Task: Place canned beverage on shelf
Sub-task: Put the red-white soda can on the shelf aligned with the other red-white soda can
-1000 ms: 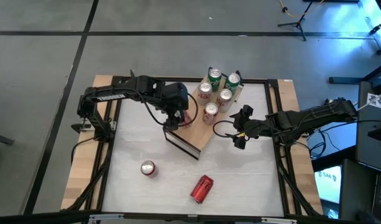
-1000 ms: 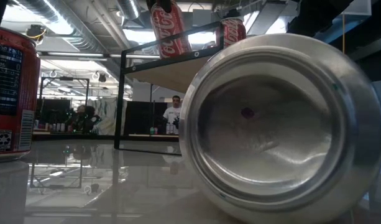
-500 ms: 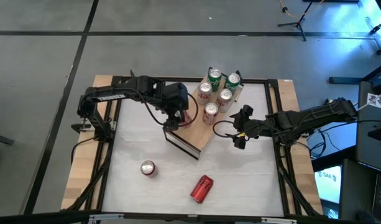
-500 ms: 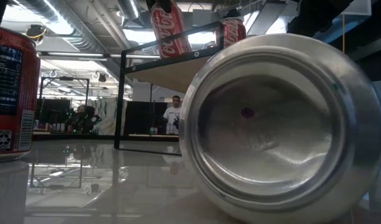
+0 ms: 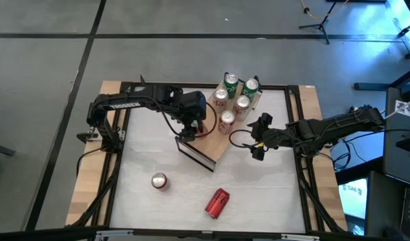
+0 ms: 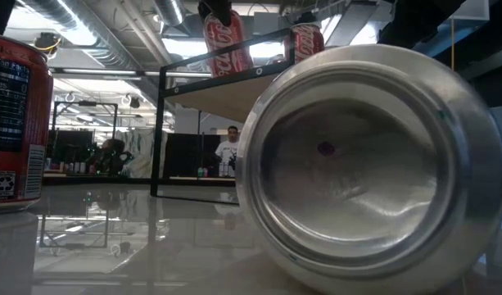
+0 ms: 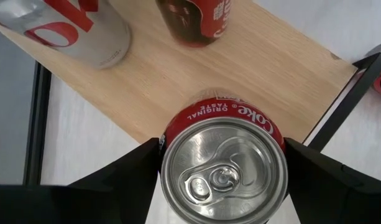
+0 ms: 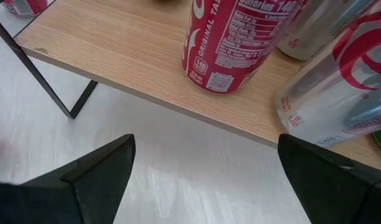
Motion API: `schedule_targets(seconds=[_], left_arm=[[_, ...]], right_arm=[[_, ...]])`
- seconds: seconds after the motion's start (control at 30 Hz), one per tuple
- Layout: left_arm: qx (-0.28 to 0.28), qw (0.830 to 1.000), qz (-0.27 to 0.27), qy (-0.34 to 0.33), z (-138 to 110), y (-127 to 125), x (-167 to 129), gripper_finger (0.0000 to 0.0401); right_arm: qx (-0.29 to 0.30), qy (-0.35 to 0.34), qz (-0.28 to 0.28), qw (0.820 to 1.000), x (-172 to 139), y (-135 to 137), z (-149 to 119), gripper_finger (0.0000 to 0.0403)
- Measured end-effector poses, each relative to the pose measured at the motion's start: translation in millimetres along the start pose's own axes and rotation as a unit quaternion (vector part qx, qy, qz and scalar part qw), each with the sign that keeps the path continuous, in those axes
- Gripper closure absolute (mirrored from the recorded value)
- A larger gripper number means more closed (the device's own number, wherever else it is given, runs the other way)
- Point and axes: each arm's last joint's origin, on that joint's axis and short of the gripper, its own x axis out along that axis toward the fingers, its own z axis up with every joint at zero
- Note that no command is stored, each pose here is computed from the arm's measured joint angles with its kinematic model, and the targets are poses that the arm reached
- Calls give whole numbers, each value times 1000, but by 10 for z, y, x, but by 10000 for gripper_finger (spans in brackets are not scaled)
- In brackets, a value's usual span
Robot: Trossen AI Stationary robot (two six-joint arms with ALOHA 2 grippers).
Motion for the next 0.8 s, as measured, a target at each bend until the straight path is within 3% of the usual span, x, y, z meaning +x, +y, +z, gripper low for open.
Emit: schedule_targets(seconds=[0.33,0.8], left_arm=[[0,1000,1,-1,4,0,6,90],[-1,1000,1,-10,25,0,17,86]], right_arm=[[0,0,0,1000,0,0,0,15],[0,0,0,1000,0,0,0,15]])
